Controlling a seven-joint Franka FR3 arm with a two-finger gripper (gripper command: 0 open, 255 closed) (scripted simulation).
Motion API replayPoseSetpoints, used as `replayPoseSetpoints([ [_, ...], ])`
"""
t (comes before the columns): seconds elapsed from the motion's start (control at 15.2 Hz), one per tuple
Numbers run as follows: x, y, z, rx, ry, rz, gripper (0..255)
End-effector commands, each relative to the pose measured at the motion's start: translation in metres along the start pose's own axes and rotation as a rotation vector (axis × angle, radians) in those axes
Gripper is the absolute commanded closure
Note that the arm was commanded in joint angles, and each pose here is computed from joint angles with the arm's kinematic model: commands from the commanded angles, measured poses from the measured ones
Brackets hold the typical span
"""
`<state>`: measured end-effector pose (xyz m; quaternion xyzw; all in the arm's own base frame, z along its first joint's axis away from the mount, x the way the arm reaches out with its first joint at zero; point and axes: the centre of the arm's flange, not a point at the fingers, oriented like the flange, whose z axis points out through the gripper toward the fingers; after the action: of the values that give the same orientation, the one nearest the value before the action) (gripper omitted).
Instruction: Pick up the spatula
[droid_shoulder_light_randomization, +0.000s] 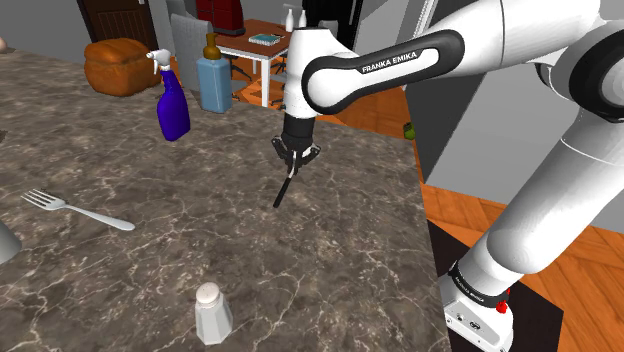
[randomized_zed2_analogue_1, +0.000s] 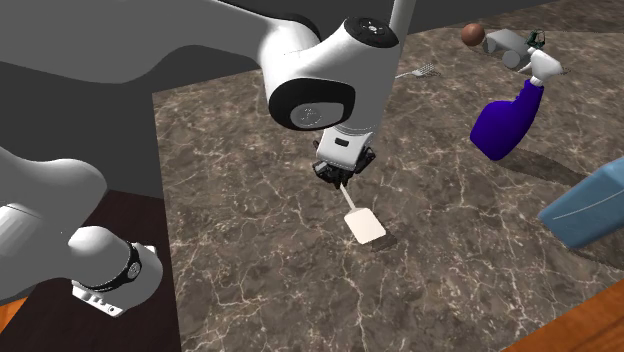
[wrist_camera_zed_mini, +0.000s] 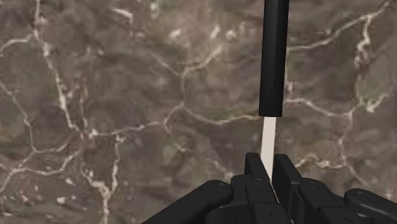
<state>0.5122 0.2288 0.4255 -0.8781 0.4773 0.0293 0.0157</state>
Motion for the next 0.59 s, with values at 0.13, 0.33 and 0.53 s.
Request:
replayPoseSetpoints([
  [0.13,0.0,0.0,0.0,0.0,0.0,0.0,255],
  [0.33,-0.001,0.0,-0.005,0.0,0.0,0.0,255],
  [0.53,-0.002,0.0,-0.021,0.0,0.0,0.0,255],
])
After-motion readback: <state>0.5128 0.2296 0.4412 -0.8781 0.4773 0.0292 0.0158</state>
